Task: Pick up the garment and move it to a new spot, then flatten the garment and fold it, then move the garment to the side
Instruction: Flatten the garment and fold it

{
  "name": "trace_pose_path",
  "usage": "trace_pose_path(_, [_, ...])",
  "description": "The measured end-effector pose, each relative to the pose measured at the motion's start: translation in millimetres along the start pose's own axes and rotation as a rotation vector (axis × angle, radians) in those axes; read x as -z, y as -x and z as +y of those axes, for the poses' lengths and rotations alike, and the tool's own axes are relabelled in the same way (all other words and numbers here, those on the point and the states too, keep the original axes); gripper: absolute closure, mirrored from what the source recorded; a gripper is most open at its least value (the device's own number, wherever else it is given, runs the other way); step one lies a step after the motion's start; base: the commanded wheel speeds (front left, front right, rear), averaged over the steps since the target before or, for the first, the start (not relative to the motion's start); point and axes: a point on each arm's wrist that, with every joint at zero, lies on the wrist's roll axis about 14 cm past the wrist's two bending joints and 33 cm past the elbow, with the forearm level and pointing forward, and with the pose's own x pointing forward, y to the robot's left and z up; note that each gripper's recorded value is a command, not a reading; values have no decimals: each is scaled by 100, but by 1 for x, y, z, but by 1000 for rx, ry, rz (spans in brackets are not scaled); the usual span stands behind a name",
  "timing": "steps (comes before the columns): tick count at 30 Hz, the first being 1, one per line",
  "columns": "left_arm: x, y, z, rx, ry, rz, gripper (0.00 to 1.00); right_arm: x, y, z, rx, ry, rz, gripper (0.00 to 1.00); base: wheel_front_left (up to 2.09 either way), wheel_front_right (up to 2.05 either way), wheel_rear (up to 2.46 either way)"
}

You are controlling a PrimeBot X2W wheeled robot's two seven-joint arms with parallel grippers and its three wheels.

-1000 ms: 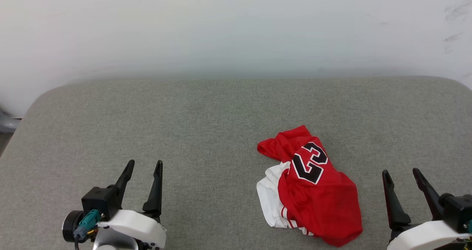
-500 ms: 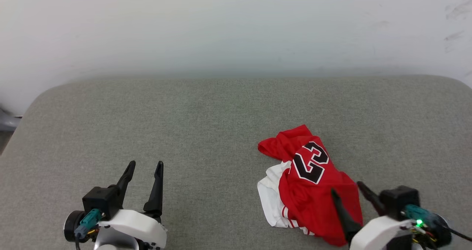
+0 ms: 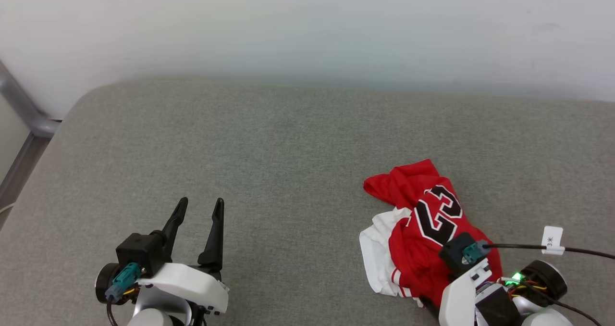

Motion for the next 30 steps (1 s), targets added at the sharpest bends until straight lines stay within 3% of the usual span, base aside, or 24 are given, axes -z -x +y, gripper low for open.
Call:
trace_pose_path(3, [2,1,5,-17,7,4,0,11,-8,-8,8,11,70,0,0,0,0])
trace_pose_path(4, [2,1,7,-26,9,4,0,14,-11,-8,2,-1,80,38,0,0,0])
trace_pose_path(5, [2,1,9,-33,11,5,0,15,-13,-7,-5,-10,87,87,0,0,0])
trace_pose_path(6, [3,1,10,-34,12,4,0,17,-15,-7,-6,-7,96,100,0,0,0])
trace_pose_path(13, [7,-3,12,-39,10,13,0,-14,-20,-3,-22,5,-4,100,0,0,0])
trace_pose_path(19, [9,-10,5,-18,14,15,0,-82,-12,-2,-17,16,-236,100,0,0,0])
trace_pose_path(24, [11,-18,-3,9,17,16,0,-117,0,-58,126,-90,-377,100,0,0,0])
trace_pose_path(30, [19,-29,-7,31,18,35,0,-90,8,-153,346,-320,-390,100,0,0,0])
